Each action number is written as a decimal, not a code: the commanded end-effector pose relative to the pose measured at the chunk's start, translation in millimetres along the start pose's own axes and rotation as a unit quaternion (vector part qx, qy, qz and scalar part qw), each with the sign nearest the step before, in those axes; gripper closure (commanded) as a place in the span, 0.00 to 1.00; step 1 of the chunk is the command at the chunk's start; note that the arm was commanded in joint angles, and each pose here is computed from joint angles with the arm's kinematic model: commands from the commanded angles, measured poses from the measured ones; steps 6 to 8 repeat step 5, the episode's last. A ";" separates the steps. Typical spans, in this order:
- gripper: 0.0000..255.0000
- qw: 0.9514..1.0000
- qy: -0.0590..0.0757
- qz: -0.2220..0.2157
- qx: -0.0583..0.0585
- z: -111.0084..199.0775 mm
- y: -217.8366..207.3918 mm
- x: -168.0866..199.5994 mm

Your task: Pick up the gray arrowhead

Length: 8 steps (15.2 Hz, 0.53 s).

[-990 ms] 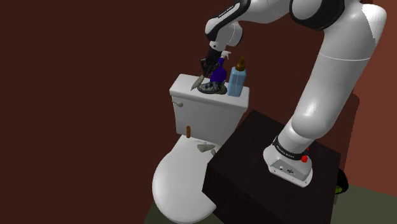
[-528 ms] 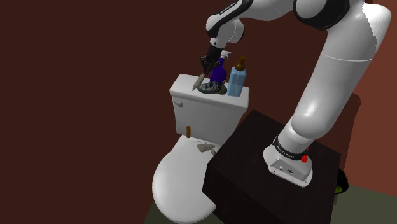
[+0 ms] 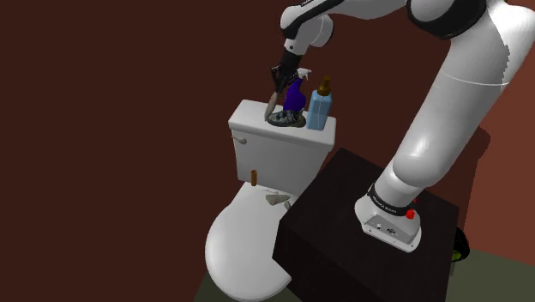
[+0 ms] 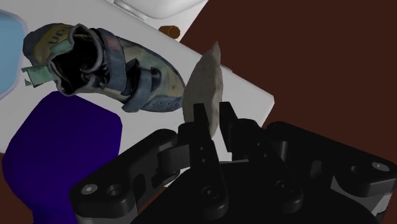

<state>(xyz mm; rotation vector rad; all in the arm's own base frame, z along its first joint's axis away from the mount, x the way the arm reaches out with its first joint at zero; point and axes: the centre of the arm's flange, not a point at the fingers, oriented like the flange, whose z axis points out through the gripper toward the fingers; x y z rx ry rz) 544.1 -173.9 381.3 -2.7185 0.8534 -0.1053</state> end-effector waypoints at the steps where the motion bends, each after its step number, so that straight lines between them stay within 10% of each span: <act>1: 1.00 1.000 0.000 0.000 0.000 -11.1 -3.4 0.8; 8: 1.00 1.000 0.000 0.000 0.000 -22.0 -6.7 0.6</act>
